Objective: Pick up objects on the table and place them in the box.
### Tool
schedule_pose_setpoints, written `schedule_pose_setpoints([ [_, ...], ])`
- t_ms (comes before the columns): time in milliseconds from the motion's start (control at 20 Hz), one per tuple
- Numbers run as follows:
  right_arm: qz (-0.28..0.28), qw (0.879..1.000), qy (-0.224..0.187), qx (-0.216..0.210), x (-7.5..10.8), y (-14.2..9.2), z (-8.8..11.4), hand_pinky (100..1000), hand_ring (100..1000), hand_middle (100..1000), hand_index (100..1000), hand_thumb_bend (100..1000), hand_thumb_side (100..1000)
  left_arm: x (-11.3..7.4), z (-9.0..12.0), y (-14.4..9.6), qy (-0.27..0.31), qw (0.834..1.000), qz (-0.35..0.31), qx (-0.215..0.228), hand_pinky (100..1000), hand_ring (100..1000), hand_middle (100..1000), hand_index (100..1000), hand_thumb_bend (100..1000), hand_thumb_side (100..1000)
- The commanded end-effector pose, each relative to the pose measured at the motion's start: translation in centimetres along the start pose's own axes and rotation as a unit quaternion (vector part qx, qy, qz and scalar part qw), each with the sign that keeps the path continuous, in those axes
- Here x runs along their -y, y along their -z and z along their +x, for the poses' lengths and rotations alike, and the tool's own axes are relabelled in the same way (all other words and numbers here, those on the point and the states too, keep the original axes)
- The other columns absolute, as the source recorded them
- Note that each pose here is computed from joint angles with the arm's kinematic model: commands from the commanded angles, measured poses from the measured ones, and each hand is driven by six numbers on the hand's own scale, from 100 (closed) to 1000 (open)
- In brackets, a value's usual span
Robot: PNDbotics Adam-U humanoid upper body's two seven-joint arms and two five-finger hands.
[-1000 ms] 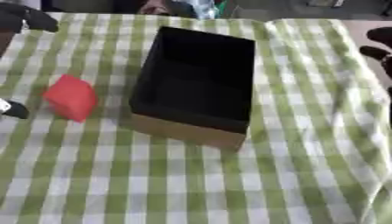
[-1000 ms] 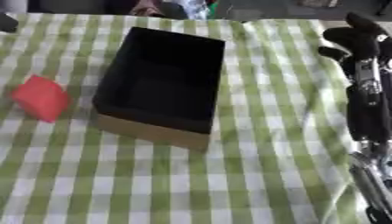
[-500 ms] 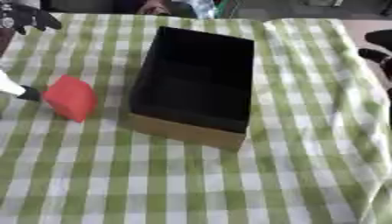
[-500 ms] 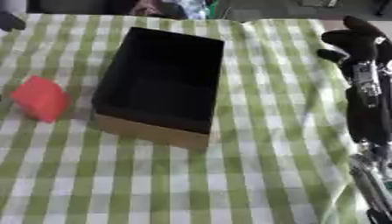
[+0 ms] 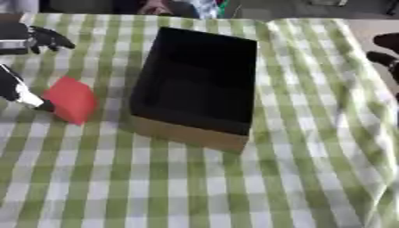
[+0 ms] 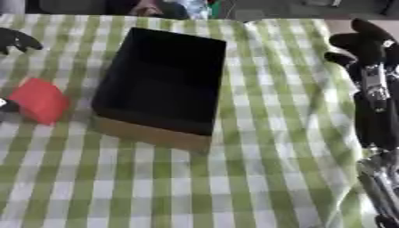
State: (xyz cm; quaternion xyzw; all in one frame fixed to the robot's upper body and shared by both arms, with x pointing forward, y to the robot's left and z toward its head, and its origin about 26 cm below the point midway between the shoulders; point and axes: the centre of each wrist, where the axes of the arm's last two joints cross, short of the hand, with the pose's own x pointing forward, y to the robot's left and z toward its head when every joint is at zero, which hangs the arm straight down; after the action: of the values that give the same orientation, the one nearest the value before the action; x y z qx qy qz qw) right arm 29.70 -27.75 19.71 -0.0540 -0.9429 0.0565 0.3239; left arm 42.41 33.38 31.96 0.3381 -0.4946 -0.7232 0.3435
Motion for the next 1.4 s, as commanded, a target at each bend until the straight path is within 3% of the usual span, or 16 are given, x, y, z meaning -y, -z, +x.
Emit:
schedule_pose_setpoints([
  [50, 0.003, 1.0, -0.002, 0.012, 0.1, 0.5, 0.6, 766, 820, 688, 866, 100, 726, -0.9, -0.5, -0.5, 0.055, 0.996, -0.064, 0.016, 776, 896, 944, 1000, 686, 394],
  [350, 0.0, 1.0, 0.002, 0.011, -0.1, 0.5, 0.6, 766, 820, 686, 867, 100, 725, 0.2, -1.0, 0.6, 0.045, 0.996, -0.079, 0.004, 771, 887, 924, 1000, 594, 379],
  [1000, -0.014, 1.0, 0.004, 0.008, -0.1, 0.4, 0.5, 766, 821, 685, 867, 100, 711, 2.0, -0.9, 2.1, 0.059, 0.991, -0.123, 0.005, 762, 881, 903, 980, 564, 349],
  [1200, -0.015, 1.0, 0.004, 0.005, -0.1, 0.4, 0.5, 766, 822, 685, 868, 100, 710, 2.1, -0.9, 2.2, 0.059, 0.991, -0.117, 0.009, 749, 849, 812, 887, 499, 317],
  [1400, -0.014, 1.0, 0.004, 0.001, -0.2, 0.3, 0.5, 767, 823, 685, 870, 100, 709, 1.9, -0.8, 2.0, 0.064, 0.994, -0.092, 0.012, 716, 790, 697, 729, 381, 281],
])
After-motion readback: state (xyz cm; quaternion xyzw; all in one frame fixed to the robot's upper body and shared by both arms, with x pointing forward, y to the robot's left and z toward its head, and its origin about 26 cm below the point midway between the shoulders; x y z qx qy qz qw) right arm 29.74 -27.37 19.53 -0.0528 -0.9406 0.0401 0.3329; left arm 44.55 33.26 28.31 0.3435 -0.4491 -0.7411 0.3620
